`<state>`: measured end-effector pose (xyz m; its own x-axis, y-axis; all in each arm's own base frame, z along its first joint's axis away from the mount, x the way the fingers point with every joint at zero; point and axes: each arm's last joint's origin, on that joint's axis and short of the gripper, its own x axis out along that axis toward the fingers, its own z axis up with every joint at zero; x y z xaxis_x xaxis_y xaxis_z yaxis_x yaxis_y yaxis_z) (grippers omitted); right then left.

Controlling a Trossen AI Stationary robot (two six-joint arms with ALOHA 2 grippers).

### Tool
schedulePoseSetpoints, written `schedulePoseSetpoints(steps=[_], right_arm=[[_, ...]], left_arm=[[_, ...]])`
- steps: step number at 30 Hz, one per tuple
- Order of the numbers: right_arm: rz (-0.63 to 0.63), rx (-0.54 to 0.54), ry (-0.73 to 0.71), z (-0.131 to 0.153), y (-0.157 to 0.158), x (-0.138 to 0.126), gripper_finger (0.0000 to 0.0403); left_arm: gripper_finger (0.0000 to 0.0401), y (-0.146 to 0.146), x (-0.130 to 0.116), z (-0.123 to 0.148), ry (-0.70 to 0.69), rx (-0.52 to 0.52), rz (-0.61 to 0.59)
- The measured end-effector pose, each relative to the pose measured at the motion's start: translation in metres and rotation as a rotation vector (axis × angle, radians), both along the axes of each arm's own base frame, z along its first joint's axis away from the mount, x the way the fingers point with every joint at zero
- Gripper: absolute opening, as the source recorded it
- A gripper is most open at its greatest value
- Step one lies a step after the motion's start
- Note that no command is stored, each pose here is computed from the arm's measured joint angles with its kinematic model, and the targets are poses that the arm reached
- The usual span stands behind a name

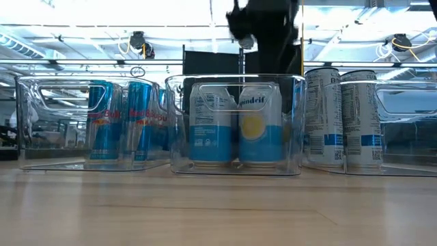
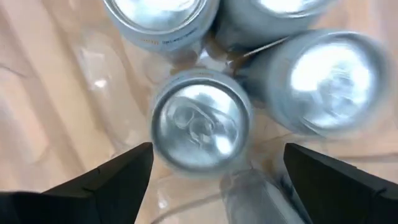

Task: Sort soda cans
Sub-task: Put the blue-white soda can into the middle transparent bin, then return to Home Position

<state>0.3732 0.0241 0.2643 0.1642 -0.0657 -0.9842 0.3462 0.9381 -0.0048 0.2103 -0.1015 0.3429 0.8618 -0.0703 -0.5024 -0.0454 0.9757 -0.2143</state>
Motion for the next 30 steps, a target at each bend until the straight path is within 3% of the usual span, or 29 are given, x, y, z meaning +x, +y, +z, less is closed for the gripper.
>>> schedulePoseSetpoints(steps=[8, 12, 15, 18, 20, 26, 30], right_arm=[[-0.104, 0.049, -0.247, 0.070, -0.001, -0.037, 0.0354], [-0.079, 0.047, -0.285, 0.095, -0.002, -0.062, 0.0354], [-0.141, 0.068, -0.296, 0.107, 0.002, -0.079, 0.0354], [-0.154, 0.091, -0.287, 0.112, 0.015, -0.090, 0.0354], [-0.092, 0.087, -0.260, 0.111, 0.030, -0.095, 0.0354], [0.018, -0.136, -0.298, 0.106, 0.072, -0.111, 0.0354], [0.035, -0.205, -0.391, 0.091, 0.089, -0.130, 0.0354]], left_arm=[[0.0350, 0.000, 0.000, 0.000, 0.001, 0.001, 0.000], [0.0350, 0.000, 0.000, 0.000, 0.001, 0.002, -0.001], [0.0350, 0.000, 0.000, 0.000, 0.000, 0.021, -0.011], [0.0350, 0.001, -0.002, -0.003, 0.029, 0.105, -0.051], [0.0350, 0.003, -0.005, -0.008, 0.089, 0.156, -0.067], [0.0350, 0.007, -0.012, -0.024, 0.176, 0.257, -0.019], [0.0350, 0.007, -0.016, -0.037, 0.119, 0.306, -0.023]])
